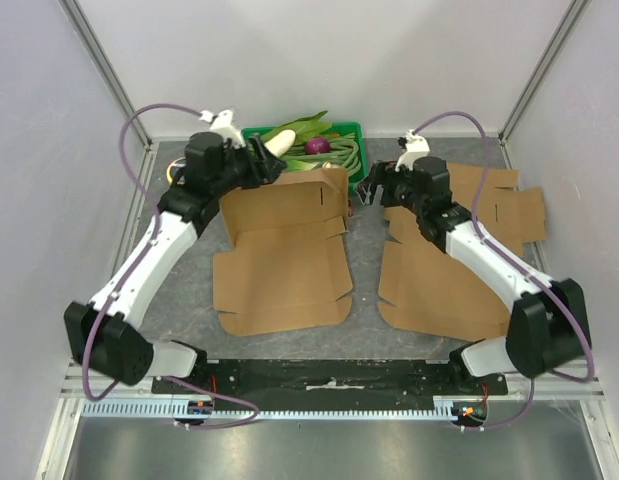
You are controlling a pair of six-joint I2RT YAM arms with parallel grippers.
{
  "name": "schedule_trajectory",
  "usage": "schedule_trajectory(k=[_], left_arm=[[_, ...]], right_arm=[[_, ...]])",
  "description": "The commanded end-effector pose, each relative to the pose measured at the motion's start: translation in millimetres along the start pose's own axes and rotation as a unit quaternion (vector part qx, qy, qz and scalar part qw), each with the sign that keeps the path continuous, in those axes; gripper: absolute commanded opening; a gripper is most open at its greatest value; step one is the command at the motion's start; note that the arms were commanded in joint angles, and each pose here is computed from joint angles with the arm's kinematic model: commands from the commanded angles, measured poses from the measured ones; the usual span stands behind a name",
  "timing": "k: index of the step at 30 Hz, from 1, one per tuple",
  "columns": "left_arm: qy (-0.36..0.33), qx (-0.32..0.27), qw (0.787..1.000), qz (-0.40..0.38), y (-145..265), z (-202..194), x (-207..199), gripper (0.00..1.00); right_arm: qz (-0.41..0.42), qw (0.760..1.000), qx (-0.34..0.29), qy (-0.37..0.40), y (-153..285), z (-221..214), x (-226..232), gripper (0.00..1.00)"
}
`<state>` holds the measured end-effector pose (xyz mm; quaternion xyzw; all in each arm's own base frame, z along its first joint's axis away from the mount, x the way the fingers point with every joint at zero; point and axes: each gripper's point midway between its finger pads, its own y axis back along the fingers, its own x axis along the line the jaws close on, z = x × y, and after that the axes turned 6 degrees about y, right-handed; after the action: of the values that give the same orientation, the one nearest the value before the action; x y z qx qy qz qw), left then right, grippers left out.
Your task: Fold the paper box
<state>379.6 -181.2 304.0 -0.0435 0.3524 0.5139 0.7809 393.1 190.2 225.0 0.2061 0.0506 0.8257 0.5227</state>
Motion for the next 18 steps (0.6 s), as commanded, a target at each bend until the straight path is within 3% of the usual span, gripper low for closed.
schedule_trajectory(k=[1, 3, 5, 11, 18], left_arm=[[-0.117, 0.028, 0.992, -0.035, -25.3, -2.5, -39.7, 0.60], [-0.150, 0.030, 0.988, -0.005, -43.1, -3.7, -23.5, 0.56], [-0.166, 0.043, 0.985, 0.033, -52.0, -8.9, -4.8, 0.52], [-0.167, 0.047, 0.982, 0.081, -63.1, -21.3, 24.6, 0.47], [-0.154, 0.056, 0.981, 0.105, -61.5, -36.2, 40.6, 0.47]], right_arm=[[0.061, 0.994, 0.029, 0.086, -23.9, 2.8, 7.7, 0.83], [0.082, 0.994, 0.011, 0.070, -24.0, 16.4, 20.9, 0.71], [0.084, 0.995, 0.002, 0.052, -21.8, 24.8, 29.3, 0.67], [0.088, 0.996, -0.009, -0.007, -26.7, 39.8, 63.5, 0.77], [0.105, 0.992, 0.016, -0.071, -68.8, 48.5, 85.7, 0.78]])
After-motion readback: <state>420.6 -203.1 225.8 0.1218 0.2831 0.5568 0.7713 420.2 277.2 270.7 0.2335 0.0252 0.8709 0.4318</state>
